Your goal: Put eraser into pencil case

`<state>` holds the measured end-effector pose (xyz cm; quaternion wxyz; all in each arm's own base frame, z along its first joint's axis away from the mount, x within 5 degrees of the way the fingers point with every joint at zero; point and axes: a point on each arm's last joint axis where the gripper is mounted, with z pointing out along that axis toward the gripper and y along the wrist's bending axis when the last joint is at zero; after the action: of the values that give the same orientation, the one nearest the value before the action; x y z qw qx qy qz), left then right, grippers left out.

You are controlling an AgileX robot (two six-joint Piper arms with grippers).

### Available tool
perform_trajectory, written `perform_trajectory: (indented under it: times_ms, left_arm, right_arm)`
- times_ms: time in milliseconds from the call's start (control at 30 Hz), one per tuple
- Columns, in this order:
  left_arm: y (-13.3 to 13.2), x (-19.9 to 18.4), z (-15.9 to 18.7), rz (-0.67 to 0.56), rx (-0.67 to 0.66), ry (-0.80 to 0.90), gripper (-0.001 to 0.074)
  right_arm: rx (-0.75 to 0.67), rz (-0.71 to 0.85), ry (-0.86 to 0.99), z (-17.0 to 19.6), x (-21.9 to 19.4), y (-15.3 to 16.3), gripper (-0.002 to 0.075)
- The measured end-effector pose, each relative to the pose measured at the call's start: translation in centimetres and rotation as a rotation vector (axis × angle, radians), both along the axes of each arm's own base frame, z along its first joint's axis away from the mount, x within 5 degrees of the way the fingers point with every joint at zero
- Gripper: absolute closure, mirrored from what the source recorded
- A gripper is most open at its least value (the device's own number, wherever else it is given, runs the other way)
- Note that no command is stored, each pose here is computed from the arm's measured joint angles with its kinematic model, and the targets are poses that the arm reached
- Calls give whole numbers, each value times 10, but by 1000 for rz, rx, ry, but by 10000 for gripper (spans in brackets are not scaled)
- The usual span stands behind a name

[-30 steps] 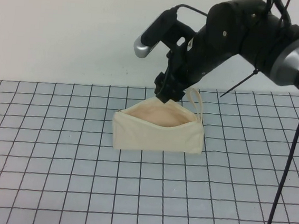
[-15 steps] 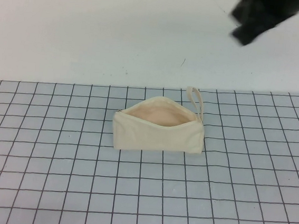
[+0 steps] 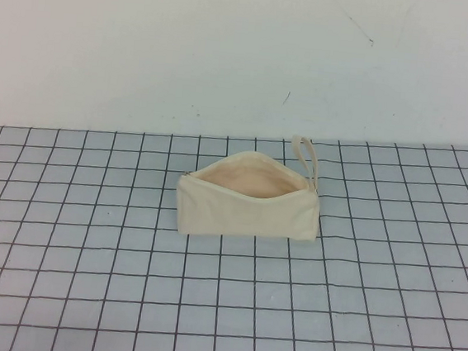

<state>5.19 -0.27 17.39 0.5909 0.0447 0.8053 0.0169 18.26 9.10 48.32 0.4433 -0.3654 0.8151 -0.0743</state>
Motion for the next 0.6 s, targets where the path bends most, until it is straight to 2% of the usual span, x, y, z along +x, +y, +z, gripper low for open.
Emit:
perform_trajectory:
  times_ms: [100, 233, 333, 600]
  left_arm:
    - [0, 0, 0, 0, 0, 0, 736]
    - [0, 0, 0, 0, 0, 0, 737]
    - [0, 0, 0, 0, 0, 0, 737]
    - [0, 0, 0, 0, 0, 0, 737]
  right_arm:
    - [59, -3, -40, -22, -23, -13, 725]
    - [243, -5, -148, -62, -53, -28, 726]
    - [322, 27, -215, -96, -71, -36, 726]
    - [366, 40, -213, -174, -104, -54, 726]
